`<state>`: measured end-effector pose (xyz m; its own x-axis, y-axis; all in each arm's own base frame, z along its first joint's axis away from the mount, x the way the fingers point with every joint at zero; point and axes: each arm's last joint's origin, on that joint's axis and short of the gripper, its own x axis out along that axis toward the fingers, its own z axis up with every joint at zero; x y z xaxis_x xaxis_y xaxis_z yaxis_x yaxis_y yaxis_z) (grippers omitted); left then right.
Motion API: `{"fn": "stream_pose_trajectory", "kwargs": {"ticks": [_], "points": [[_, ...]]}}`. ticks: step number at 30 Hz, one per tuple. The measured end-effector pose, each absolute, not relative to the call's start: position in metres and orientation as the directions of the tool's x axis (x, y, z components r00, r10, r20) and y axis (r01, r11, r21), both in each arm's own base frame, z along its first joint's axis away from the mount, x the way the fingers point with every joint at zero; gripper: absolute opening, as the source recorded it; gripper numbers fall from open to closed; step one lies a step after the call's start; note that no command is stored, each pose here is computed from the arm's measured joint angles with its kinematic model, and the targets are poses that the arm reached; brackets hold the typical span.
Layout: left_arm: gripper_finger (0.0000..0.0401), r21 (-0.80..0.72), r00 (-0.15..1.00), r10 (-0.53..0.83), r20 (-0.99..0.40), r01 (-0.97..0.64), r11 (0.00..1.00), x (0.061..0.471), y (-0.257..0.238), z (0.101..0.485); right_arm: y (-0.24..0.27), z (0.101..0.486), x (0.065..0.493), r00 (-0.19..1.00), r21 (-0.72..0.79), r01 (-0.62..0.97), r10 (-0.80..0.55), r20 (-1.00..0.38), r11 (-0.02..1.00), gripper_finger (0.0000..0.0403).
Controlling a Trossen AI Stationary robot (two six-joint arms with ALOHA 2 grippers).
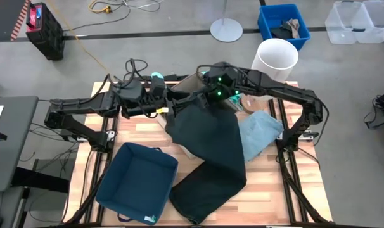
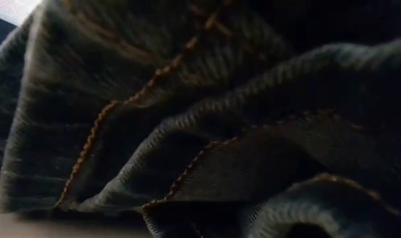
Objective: Sort clothes
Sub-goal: Put the blue pants into the white laundry organizer
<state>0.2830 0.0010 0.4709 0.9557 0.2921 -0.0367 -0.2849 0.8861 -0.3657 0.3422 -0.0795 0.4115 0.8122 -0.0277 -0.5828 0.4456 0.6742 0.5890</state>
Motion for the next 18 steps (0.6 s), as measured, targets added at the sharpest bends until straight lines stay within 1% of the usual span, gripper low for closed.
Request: {"fn": "stream_pose_trajectory", "kwargs": {"ticks": [3, 6, 13, 15, 18], "points": [[0.0173, -0.366, 0.956, 0.292, -0.036, -0.284, 0.886, 0.283, 0.001, 0.471, -0.077, 0.418, 0.346, 0.856, 0.642, 0.319, 0.079, -0.511, 0.697, 0.0081], [0.0173, -0.366, 0.956, 0.292, -0.036, -0.285, 0.886, 0.283, 0.001, 0.471, -0.070, 0.426, 0.351, 0.893, 0.662, 0.195, 0.148, -0.425, 0.723, 0.0081], [0.0173, -0.366, 0.956, 0.292, -0.036, -0.284, 0.886, 0.283, 0.001, 0.471, -0.065, 0.441, 0.356, 0.928, 0.710, 0.015, 0.255, -0.272, 0.704, 0.0081], [0.0173, -0.366, 0.956, 0.292, -0.036, -0.284, 0.886, 0.283, 0.001, 0.471, -0.065, 0.444, 0.356, 0.933, 0.718, -0.005, 0.261, -0.246, 0.696, 0.0081], [0.0173, -0.366, 0.956, 0.292, -0.036, -0.285, 0.886, 0.283, 0.001, 0.471, -0.068, 0.443, 0.356, 0.933, 0.712, 0.002, 0.255, -0.254, 0.702, 0.0081]]}}
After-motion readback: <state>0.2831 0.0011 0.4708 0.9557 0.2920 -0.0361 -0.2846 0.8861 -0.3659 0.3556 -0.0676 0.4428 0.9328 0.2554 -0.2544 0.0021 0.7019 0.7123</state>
